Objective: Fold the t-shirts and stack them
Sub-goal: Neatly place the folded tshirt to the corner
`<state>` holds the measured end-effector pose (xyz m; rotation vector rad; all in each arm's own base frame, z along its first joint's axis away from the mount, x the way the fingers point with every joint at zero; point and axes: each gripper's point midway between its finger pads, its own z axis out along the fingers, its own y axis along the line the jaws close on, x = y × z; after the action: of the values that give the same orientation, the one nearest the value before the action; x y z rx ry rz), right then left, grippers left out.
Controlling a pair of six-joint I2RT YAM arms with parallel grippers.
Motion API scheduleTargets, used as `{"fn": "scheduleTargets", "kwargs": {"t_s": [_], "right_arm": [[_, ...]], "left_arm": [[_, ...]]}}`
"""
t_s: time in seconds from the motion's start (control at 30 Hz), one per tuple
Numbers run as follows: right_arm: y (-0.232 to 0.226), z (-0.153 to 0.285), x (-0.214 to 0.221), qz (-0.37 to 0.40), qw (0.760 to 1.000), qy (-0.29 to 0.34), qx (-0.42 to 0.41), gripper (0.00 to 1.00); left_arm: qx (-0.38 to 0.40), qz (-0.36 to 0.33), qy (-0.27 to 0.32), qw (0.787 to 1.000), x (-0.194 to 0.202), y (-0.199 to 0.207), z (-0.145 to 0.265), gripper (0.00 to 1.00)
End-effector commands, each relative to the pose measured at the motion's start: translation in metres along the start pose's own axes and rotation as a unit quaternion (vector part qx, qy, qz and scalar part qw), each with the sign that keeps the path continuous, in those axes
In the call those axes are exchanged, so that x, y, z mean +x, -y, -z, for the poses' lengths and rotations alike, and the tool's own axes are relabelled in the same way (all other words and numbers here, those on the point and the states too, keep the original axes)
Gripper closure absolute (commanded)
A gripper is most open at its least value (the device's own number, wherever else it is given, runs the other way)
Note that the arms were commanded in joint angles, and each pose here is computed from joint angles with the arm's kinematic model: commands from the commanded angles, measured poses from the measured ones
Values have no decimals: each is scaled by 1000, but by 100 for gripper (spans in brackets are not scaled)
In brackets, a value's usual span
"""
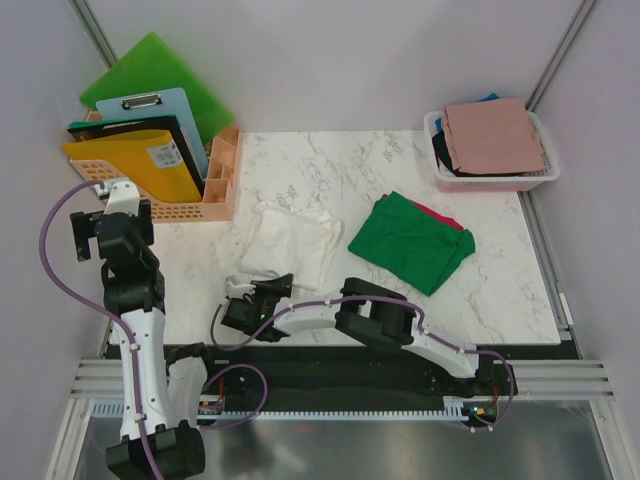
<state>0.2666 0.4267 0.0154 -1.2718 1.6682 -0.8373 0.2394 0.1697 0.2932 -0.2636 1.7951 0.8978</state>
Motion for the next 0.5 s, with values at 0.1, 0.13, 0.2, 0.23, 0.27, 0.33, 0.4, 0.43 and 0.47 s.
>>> {"fn": "scheduleTargets", "kwargs": {"t_s": [0.1, 0.13, 0.2, 0.23, 0.27, 0.33, 0.4, 0.43, 0.47], "right_arm": [[-106, -12, 73, 73, 980, -69, -174, 100], [-107, -11, 73, 76, 979, -69, -175, 100], [-108, -12, 74, 84, 978, -69, -175, 97], [-107, -12, 74, 87, 978, -70, -175, 82], [-108, -13, 76, 91, 978, -71, -173, 69], [-103, -12, 76, 84, 979, -68, -174, 23], [-94, -8, 69, 70, 980, -59, -176, 8], [-92, -8, 67, 66, 981, -56, -176, 2], [-87, -11, 66, 59, 981, -56, -175, 2]], "left_arm": [[4, -3, 16, 1000, -4, 1, -1, 0], [4, -3, 15, 1000, -4, 1, -1, 0], [9, -3, 12, 1000, -1, 3, -2, 0], [11, -4, 13, 1000, -2, 4, -2, 0], [13, -5, 13, 1000, -2, 5, -2, 0], [17, -8, 13, 1000, -1, 6, -2, 0], [20, -10, 15, 1000, -1, 7, -1, 0], [23, -10, 16, 1000, -1, 8, -1, 0], [26, -13, 14, 999, 2, 10, -1, 0]]}}
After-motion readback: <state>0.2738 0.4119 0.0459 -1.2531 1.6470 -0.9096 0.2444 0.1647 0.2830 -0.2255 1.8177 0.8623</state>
